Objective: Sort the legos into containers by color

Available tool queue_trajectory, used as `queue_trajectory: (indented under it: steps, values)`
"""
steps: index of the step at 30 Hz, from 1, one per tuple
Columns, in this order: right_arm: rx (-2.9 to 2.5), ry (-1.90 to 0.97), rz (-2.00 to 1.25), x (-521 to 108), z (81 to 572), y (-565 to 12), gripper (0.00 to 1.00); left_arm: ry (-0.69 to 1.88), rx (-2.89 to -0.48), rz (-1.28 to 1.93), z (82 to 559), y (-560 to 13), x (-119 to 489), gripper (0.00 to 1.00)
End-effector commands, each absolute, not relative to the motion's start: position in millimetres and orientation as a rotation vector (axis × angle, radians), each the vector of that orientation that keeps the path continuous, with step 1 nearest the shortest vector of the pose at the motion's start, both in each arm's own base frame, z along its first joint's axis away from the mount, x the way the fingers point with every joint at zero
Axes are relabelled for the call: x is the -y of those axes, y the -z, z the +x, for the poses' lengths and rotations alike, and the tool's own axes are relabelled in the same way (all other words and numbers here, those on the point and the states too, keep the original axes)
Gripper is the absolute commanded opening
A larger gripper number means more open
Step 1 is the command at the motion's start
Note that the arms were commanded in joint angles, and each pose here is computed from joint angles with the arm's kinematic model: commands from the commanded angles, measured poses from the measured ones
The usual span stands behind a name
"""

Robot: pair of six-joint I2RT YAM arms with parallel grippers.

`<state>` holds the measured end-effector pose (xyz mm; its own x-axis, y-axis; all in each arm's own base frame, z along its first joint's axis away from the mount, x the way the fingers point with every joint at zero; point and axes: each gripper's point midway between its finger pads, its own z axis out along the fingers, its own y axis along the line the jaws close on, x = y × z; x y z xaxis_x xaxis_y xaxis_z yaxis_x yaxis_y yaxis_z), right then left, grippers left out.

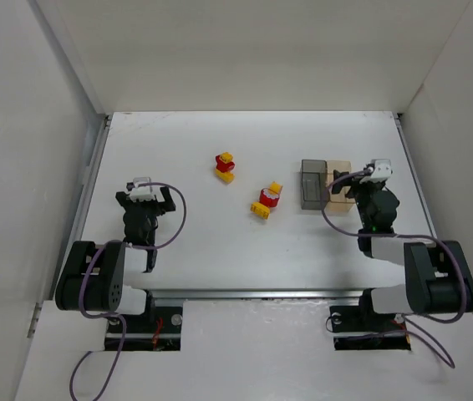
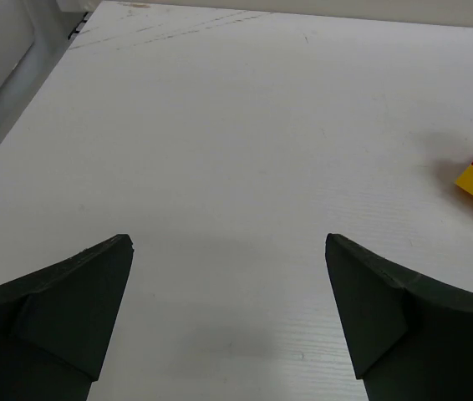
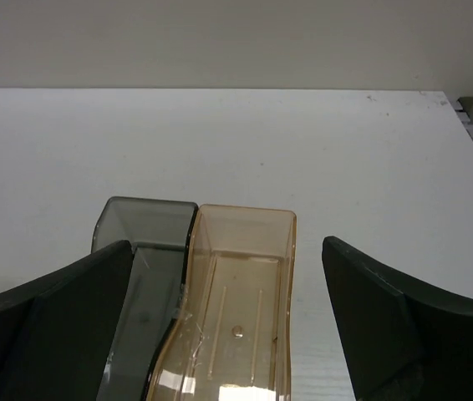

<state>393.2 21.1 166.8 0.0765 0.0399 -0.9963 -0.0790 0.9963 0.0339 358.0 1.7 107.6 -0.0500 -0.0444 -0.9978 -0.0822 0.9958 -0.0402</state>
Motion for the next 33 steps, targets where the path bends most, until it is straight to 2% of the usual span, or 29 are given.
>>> queue_trajectory:
  steps: [1, 3, 7, 9, 10, 11, 13, 14, 15, 16, 17, 19, 20, 21, 22, 23, 24, 26, 28, 33]
  values:
    - [-1.482, -0.105, -0.034, -26, 400, -205, 1.0, 0.0, -1.413, -0.109, 363, -159, -1, 1.0]
    - [-1.454, -0.112, -0.075, -31, 398, -225, 1.0, 0.0, -1.413, -0.109, 363, -159, -1, 1.0]
    - [-1.198, -0.1, -0.176, -42, 375, -322, 1.0, 0.011, -1.404, -0.098, 363, -162, 1, 1.0]
    - [-1.19, -0.08, -0.147, -36, 378, -347, 1.0, 0.021, -1.34, -0.069, 357, -180, 5, 1.0]
    - [-1.132, -0.063, -0.125, -32, 379, -393, 1.0, 0.032, -1.412, -0.049, 357, -169, 9, 1.0]
    - [-1.157, -0.052, -0.107, -29, 385, -403, 1.0, 0.03, -1.442, -0.001, 360, -173, 13, 1.0]
    - [-1.266, -0.017, -0.085, -22, 396, -406, 1.0, 0.071, -1.363, 0.294, 374, -246, 49, 1.0]
    - [-1.226, 0.007, -0.081, -19, 395, -441, 1.0, 0.097, -1.491, 0.421, 376, -229, 60, 1.0]
    - [-1.285, 0.051, -0.13, -20, 402, -434, 1.0, 0.101, -1.486, 0.473, 380, -248, 65, 1.0]
    - [-1.284, 0.106, -0.107, -13, 403, -442, 1.0, 0.085, -1.501, 0.47, 387, -261, 65, 1.0]
    - [-1.241, 0.132, -0.102, -16, 398, -464, 1.0, 0.071, -1.508, 0.456, 396, -297, 67, 1.0]
    - [-1.24, 0.254, -0.122, -12, 401, -470, 1.0, 0.006, -1.611, 0.492, 417, -303, 68, 1.0]
    - [-1.254, 0.313, -0.092, -9, 401, -471, 1.0, -0.047, -1.542, 0.549, 427, -359, 77, 1.0]
    - [-1.237, 0.355, -0.075, -7, 399, -484, 1.0, -0.042, -1.698, 0.607, 424, -336, 79, 1.0]
    - [-1.274, 0.42, -0.086, -5, 409, -476, 1.0, -0.057, -1.757, 0.624, 428, -337, 81, 1.0]
    - [-1.307, 0.467, -0.026, 3, 411, -471, 1.0, -0.023, -1.855, 0.679, 440, -314, 96, 1.0]
    - [-1.317, 0.484, -0.014, 1, 414, -471, 1.0, -0.007, -1.897, 0.705, 434, -337, 101, 1.0]
    - [-1.346, 0.501, 0.004, -5, 425, -466, 1.0, 0.11, -1.975, 0.748, 439, -325, 126, 1.0]
    - [-1.358, 0.487, -0.002, -19, 425, -461, 1.0, 0.177, -1.944, 0.74, 434, -345, 149, 1.0]
    - [-1.419, 0.296, -0.16, -71, 434, -429, 1.0, 0.114, -1.798, 0.671, 446, -367, 161, 1.0]
